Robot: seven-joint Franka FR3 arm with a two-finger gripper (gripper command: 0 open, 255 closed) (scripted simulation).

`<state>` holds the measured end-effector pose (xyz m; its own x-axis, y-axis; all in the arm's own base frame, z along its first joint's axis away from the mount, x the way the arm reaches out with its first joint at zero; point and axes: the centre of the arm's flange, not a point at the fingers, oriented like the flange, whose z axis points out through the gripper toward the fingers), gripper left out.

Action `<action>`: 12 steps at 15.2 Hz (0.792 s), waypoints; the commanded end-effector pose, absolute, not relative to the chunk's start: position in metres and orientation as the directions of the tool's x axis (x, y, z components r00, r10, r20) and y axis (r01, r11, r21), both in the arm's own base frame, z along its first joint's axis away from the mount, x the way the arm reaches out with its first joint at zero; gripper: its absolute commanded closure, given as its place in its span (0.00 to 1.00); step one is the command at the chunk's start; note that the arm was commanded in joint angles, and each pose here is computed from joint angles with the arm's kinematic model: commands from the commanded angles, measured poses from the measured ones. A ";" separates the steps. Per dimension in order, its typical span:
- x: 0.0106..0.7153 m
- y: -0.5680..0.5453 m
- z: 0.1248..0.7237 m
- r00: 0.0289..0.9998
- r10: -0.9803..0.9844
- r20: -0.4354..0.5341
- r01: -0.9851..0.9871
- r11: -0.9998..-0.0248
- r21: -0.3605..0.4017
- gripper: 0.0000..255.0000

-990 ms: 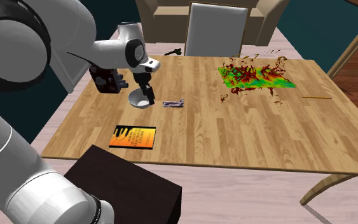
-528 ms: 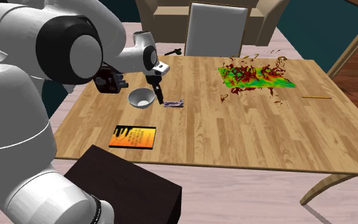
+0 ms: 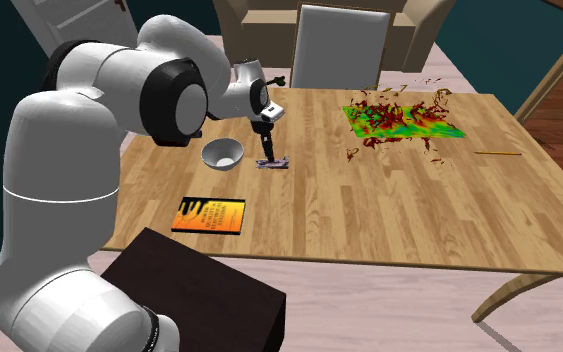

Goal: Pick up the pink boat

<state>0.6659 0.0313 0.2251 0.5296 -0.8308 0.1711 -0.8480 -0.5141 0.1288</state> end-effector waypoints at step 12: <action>0.672 0.030 0.182 0.517 -0.838 0.177 -0.856 -0.501 0.127 1.00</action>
<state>0.6722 0.0296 0.1823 0.5168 -0.8376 0.1771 -0.8559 -0.5013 0.1268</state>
